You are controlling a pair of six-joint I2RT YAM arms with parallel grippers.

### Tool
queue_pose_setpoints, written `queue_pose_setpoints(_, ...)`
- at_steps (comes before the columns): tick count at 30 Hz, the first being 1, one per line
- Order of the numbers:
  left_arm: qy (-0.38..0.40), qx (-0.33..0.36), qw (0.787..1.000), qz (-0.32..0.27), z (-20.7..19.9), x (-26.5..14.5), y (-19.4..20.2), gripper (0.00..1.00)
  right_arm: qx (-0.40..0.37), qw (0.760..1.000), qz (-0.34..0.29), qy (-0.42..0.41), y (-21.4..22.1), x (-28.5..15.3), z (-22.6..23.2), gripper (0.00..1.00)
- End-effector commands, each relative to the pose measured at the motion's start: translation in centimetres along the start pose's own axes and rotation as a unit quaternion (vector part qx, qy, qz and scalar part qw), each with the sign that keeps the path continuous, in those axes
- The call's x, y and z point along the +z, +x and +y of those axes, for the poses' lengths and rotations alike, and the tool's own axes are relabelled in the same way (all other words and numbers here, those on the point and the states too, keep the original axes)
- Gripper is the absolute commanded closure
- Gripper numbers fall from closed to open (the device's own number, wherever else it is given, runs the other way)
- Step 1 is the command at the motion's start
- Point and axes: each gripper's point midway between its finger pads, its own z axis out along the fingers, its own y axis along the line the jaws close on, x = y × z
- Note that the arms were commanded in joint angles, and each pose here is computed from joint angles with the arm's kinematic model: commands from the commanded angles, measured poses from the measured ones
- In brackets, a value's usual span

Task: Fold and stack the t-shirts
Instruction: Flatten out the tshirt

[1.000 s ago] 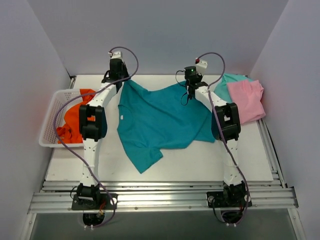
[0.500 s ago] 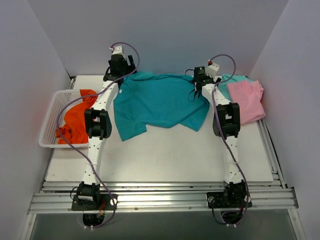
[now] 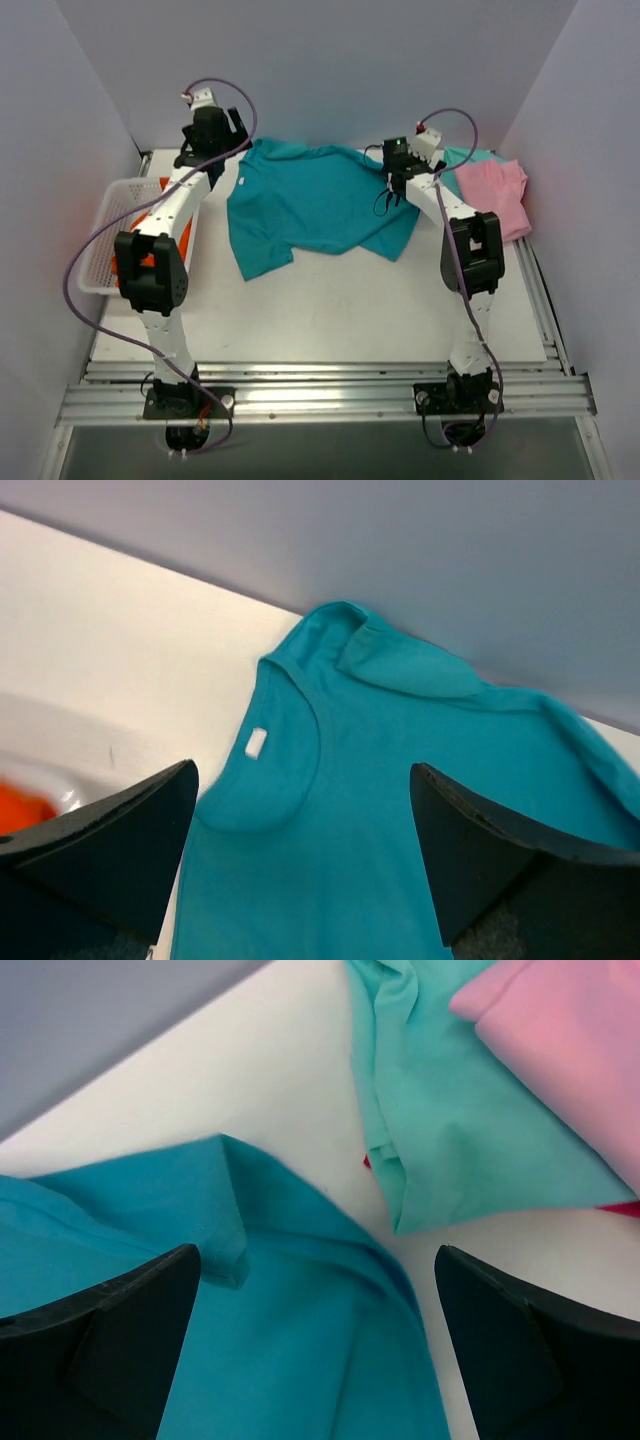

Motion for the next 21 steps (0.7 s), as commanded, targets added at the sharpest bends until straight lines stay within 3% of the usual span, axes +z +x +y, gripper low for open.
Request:
queue_pose_setpoints(1, 0.005, -0.062, 0.998, -0.024, 0.2, -6.6, -0.4, 0.04, 0.052, 0.997, -0.052, -0.017, -4.2, -6.8, -0.7, 0.0)
queue_pose_setpoints(2, 0.022, -0.075, 0.996, -0.043, -0.1, -8.9, -1.3, 0.03, 0.048, 0.997, -0.048, -0.029, -3.3, -8.1, -0.4, 0.0)
queue_pose_setpoints(3, 0.012, -0.075, 0.997, -0.003, 0.7, -9.3, 3.3, 0.02, 0.039, 0.998, -0.037, -0.036, -1.9, -9.1, -1.2, 0.02)
queue_pose_setpoints(6, 0.021, -0.068, 0.997, 0.007, 0.4, -11.9, 5.9, 0.01, 0.042, 0.997, -0.029, -0.051, 0.2, -11.8, -2.0, 0.04)
queue_pose_setpoints(8, 0.014, -0.045, 0.998, 0.033, 0.6, -12.6, 9.3, 0.01, 0.025, 0.999, -0.013, -0.045, 3.4, -12.2, -3.6, 0.05)
queue_pose_setpoints(11, 0.013, -0.02, 0.997, 0.074, 0.5, -12.6, 13.3, 0.01, 0.032, 0.999, -0.023, -0.02, 4.9, -13.7, -6.3, 0.02)
queue_pose_setpoints(12, 0.011, -0.016, 0.996, 0.085, 0.6, -12.6, 14.2, 0.07, 0.033, 0.999, -0.029, -0.018, 5.2, -14.3, -6.6, 0.0)
queue_pose_setpoints(14, 0.001, -0.014, 0.995, 0.1, 1.2, -12.7, 16.3, 0.08, 0.042, 0.998, -0.042, 0.006, 5.6, -15.2, -8.6, 0.0)
queue_pose_setpoints(16, -0.005, -0.025, 0.995, 0.093, 1.5, -12.6, 16.9, 0.08, 0.061, 0.996, -0.049, -0.038, 5.6, -16.1, -7.6, 0.0)
queue_pose_setpoints(17, -0.009, -0.026, 0.995, 0.101, 2.0, -12.6, 18.0, 0.08, 0.065, 0.993, 0.002, -0.1, 7.6, -16.6, -7.0, 0.0)
queue_pose_setpoints(19, -0.017, -0.031, 0.994, 0.102, 2.5, -12.2, 18.4, 0.08, 0.128, 0.98, 0.028, -0.147, 6.4, -15.0, -7.3, 0.0)
queue_pose_setpoints(21, -0.014, -0.029, 0.994, 0.109, 2.0, -11.4, 18.7, 0.08, 0.126, 0.982, -0.011, -0.143, 3.8, -15.6, -7.8, 0.0)
